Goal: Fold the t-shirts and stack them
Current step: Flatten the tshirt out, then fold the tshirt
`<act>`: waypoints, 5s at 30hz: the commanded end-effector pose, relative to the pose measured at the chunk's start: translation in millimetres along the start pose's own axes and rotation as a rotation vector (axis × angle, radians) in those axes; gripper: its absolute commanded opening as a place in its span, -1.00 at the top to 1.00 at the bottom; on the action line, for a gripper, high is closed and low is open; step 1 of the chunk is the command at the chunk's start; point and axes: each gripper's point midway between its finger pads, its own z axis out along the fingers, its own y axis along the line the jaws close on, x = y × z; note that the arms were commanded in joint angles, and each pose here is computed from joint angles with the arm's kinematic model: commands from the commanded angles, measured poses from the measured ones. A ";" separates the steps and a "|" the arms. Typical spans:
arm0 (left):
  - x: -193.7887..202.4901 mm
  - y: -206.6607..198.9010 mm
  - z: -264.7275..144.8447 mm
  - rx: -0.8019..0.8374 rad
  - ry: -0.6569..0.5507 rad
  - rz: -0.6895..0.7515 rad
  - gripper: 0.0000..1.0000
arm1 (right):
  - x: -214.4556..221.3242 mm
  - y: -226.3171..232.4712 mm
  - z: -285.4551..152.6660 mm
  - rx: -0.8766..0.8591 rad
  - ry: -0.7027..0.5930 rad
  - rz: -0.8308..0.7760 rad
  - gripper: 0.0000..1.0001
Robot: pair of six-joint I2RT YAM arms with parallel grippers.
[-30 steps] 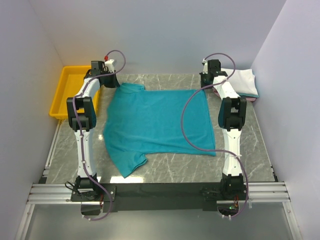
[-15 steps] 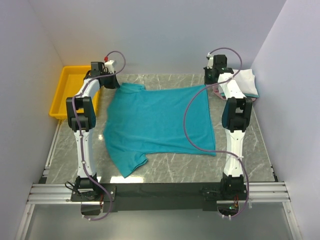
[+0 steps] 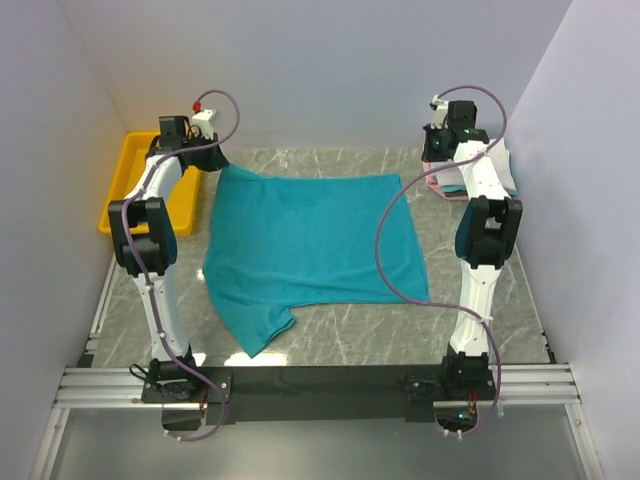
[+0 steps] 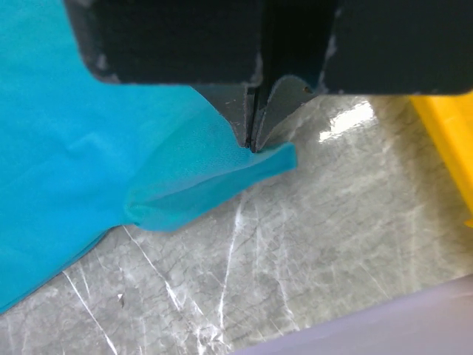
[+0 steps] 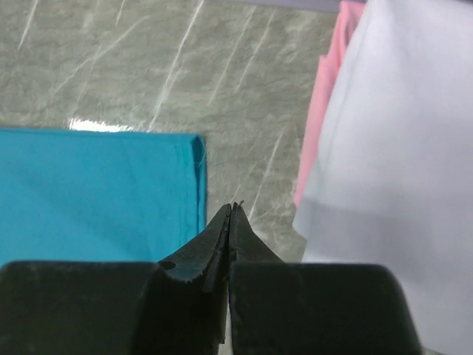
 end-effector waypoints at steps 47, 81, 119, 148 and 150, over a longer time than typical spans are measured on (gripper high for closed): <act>25.4 10.8 28.5 0.045 0.040 -0.051 0.99 | 86.7 56.3 85.5 0.060 0.256 -0.128 0.24; 19.6 8.3 29.7 0.069 0.030 -0.044 0.99 | 49.0 49.5 55.3 0.048 0.164 -0.082 -0.15; -23.8 13.1 -0.9 0.052 -0.112 0.072 0.99 | -34.8 35.8 4.9 0.039 -0.090 -0.078 1.00; 90.3 -35.4 -64.2 0.139 0.065 0.205 0.99 | 62.7 50.4 -30.1 -0.146 0.134 -0.150 1.00; 99.4 -36.2 -65.4 0.140 0.078 0.203 0.99 | 69.7 50.6 -33.5 -0.148 0.141 -0.152 1.00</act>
